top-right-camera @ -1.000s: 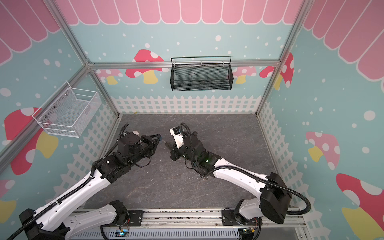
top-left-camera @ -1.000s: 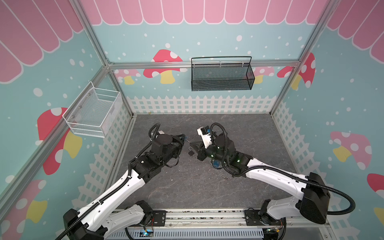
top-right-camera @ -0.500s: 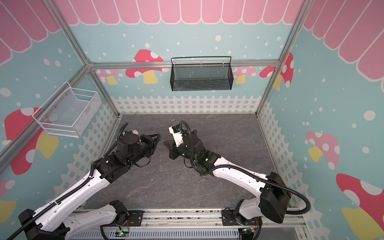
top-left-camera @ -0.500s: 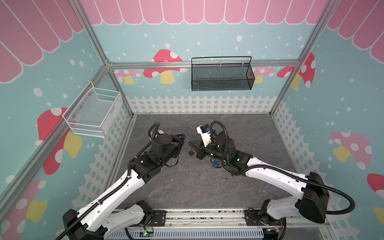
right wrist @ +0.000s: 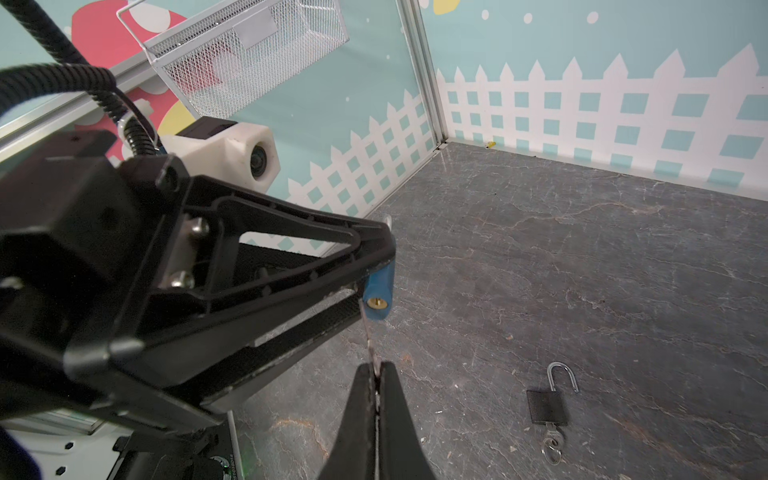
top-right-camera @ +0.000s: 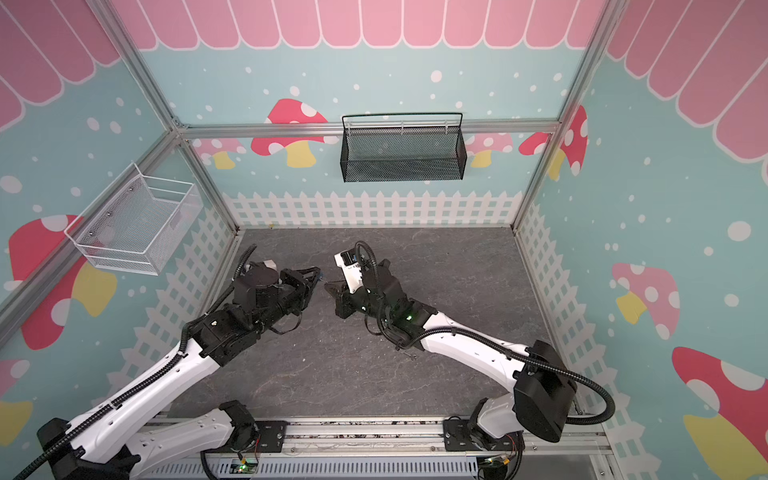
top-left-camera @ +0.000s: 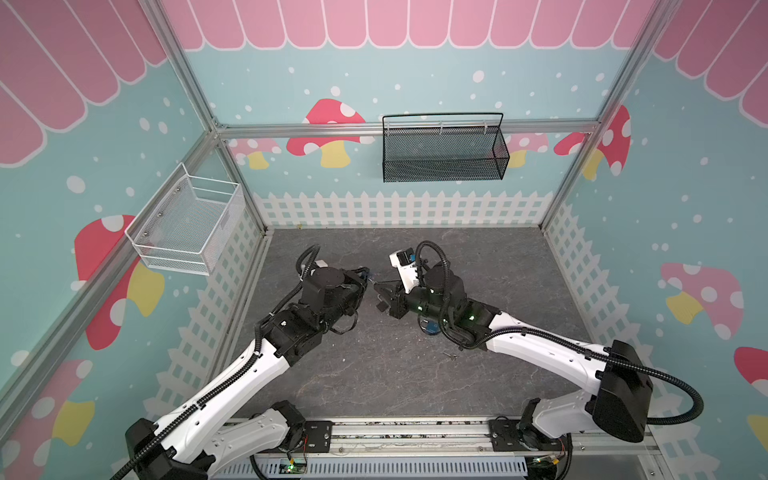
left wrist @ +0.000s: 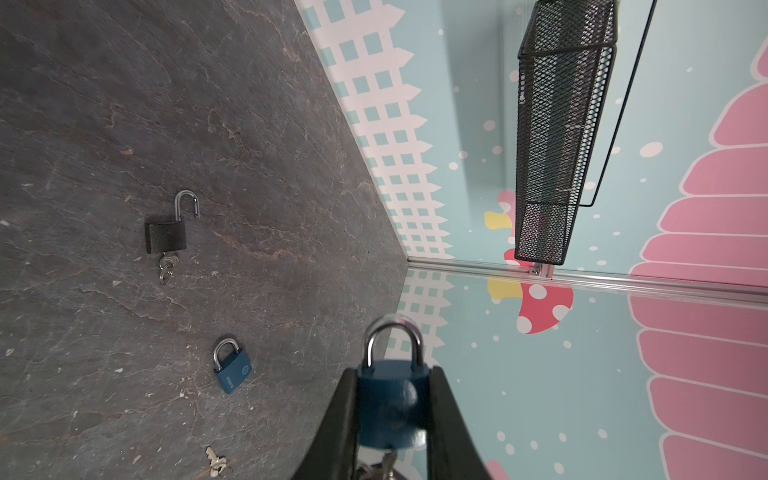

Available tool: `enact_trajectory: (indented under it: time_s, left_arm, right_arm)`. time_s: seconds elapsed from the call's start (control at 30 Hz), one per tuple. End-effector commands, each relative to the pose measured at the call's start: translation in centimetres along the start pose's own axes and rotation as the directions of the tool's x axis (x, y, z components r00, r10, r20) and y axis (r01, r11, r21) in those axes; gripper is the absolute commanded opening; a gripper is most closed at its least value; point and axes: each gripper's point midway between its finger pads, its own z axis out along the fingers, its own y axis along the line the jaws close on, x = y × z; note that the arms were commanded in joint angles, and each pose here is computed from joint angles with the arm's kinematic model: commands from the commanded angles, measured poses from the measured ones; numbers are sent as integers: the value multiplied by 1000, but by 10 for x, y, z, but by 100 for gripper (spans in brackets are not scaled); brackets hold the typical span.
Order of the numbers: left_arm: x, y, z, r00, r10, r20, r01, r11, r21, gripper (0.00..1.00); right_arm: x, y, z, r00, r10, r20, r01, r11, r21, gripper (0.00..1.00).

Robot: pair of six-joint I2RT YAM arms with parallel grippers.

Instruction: Unlock with the key

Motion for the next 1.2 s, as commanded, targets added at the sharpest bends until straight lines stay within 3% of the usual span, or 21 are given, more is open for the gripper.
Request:
enact_trajectory:
  time_s: [0.0, 1.17]
  left_arm:
    - [-7, -16, -9, 1000, -4, 25, 3, 999, 50, 0]
    - [-6, -13, -9, 1000, -3, 17, 2, 998, 58, 0]
  right_arm:
    - [-14, -1, -5, 999, 2, 42, -3, 1000, 21, 0]
    - [-18, 0, 1, 998, 42, 36, -42, 999, -4, 0]
